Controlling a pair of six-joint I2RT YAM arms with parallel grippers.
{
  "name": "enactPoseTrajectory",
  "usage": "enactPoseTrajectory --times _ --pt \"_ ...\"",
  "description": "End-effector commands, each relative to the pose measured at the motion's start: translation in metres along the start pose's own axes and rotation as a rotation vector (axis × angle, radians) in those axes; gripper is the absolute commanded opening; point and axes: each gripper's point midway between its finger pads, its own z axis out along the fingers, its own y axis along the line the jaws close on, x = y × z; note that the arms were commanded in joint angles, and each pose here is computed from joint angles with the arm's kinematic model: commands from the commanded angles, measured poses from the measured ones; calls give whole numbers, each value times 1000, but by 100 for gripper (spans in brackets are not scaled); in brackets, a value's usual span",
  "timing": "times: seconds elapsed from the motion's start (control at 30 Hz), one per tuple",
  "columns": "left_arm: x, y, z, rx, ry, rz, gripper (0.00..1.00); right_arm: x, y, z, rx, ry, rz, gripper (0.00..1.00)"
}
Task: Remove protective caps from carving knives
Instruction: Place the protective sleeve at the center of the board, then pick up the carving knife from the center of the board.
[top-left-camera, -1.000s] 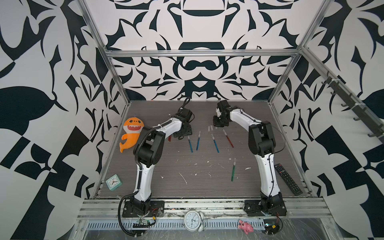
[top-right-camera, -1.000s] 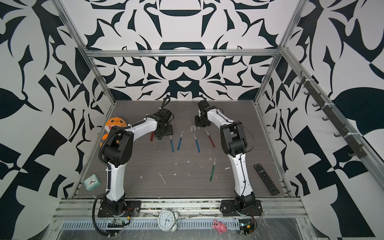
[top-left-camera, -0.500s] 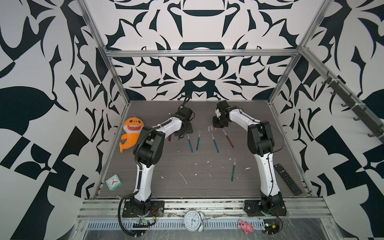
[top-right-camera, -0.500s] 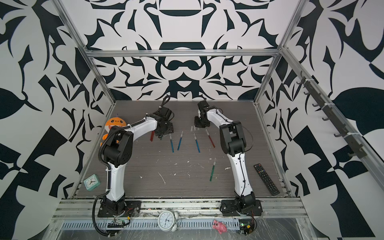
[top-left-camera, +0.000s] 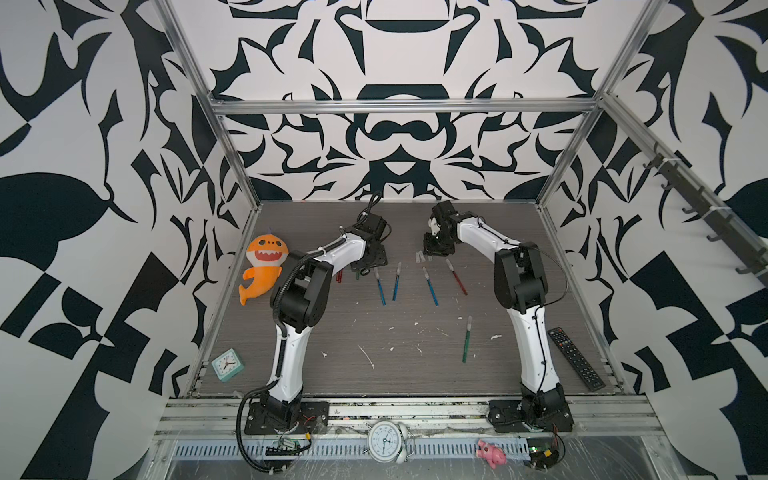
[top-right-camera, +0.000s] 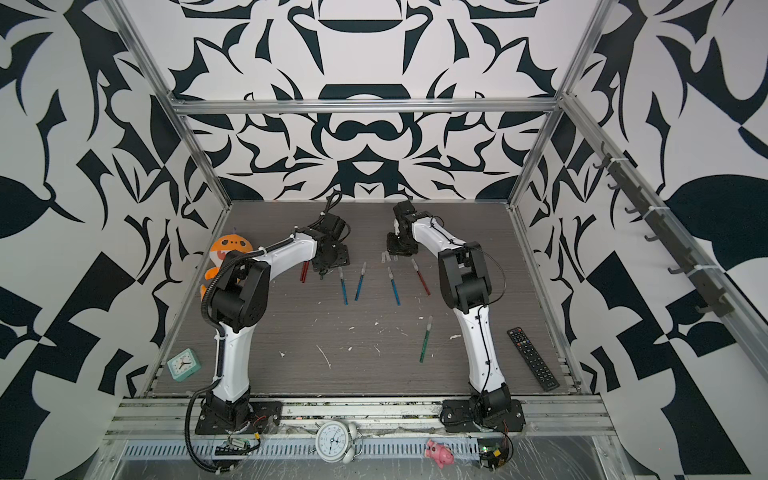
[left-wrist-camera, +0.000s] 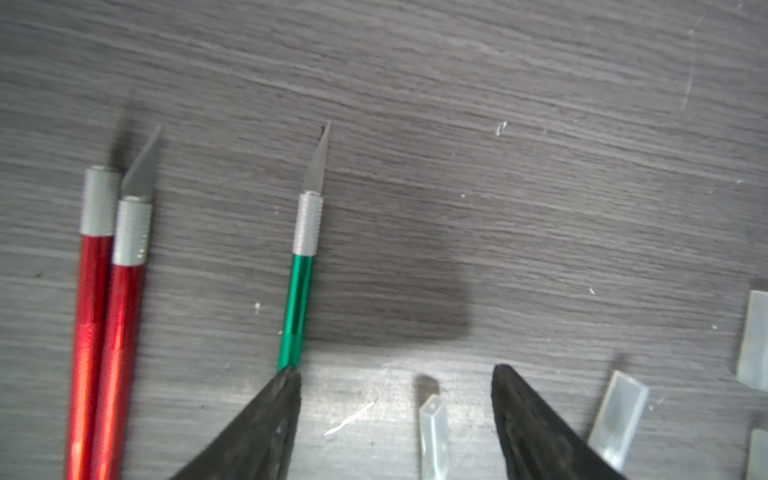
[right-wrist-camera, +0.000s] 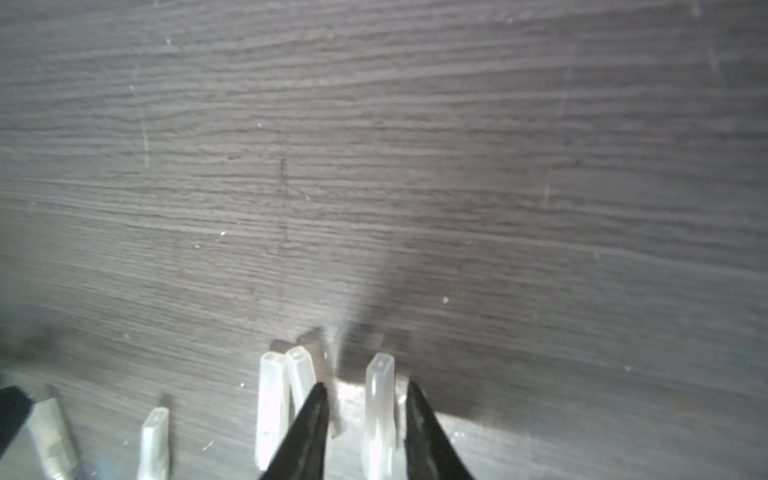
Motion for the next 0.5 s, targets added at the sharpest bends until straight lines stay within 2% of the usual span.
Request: enactPoseTrajectory --times 0.0,0.23,0.47 --pt "0 0 7 -8 17 -21 76 -27 29 -68 -63 -138 -17 41" --pt "2 8 16 -29 28 -27 76 -28 45 -117 -120 -234 -6 54" --pt "4 25 17 -48 28 -55 76 -10 56 -154 -189 -295 14 68"
